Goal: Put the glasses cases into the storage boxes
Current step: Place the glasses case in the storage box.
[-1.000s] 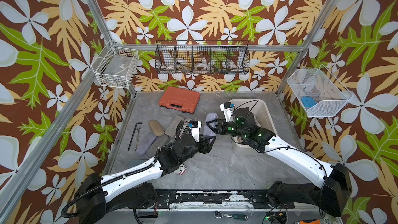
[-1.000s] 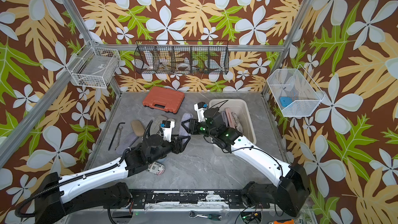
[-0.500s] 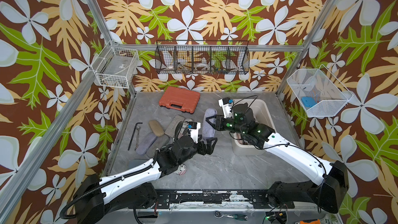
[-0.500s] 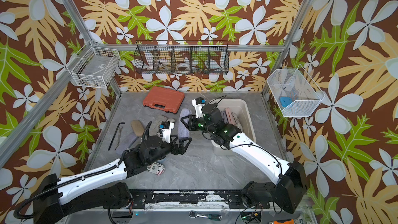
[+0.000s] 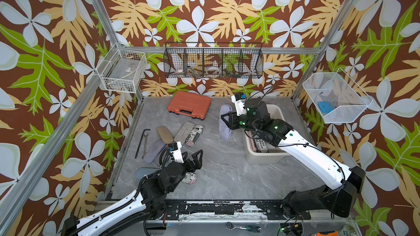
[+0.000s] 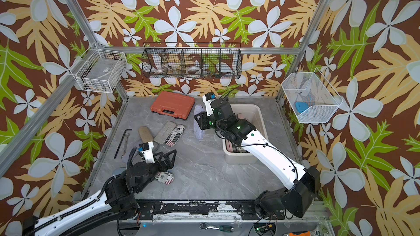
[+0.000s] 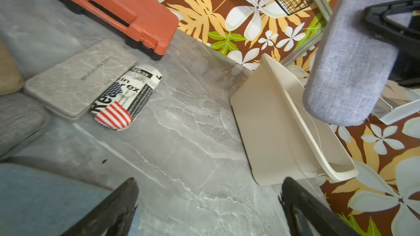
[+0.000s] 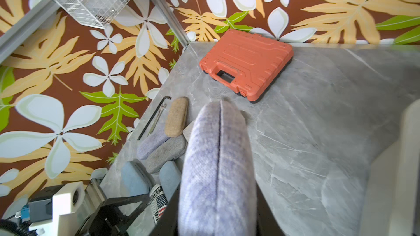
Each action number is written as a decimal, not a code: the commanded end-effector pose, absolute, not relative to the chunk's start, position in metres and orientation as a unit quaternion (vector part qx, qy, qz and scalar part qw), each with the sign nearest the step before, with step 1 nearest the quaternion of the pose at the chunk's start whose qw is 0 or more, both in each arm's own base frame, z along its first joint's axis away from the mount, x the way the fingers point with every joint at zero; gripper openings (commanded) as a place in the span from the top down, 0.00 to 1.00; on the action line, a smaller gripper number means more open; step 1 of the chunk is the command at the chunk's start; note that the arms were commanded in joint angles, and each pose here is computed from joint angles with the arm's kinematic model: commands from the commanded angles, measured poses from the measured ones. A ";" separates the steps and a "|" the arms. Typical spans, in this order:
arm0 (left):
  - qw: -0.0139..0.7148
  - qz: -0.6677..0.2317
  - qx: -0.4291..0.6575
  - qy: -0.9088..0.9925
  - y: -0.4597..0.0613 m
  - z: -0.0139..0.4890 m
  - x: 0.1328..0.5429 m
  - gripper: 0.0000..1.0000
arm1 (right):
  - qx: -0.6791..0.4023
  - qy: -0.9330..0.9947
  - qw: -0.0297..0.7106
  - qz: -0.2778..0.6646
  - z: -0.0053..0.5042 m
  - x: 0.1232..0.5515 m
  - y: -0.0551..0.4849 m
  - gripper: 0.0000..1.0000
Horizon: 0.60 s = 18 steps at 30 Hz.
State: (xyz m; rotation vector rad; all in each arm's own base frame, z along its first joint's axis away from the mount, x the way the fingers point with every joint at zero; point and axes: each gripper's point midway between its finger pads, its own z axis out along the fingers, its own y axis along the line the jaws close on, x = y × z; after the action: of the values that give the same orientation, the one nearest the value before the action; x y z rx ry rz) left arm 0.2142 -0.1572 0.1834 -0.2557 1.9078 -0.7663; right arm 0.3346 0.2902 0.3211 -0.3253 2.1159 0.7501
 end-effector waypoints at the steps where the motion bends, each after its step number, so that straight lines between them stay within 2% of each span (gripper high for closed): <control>1: 0.512 -0.300 -0.148 0.791 -0.138 0.173 0.213 0.00 | -0.135 0.854 0.435 0.250 0.321 0.341 0.274 0.68; 10: 0.514 -0.303 -0.156 0.787 -0.131 0.169 0.210 0.00 | -0.052 0.877 0.467 0.100 0.326 0.359 0.172 0.69; 18: 0.506 -0.303 -0.148 0.794 -0.135 0.169 0.209 0.00 | -0.022 0.900 0.431 -0.059 0.300 0.357 0.095 0.69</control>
State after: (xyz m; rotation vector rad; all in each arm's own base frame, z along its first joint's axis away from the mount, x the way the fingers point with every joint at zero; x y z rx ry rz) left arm 0.2092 -0.1345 0.1676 -0.3593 1.9093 -0.7350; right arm 0.3612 0.1236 0.3100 -0.0625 2.2106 0.0495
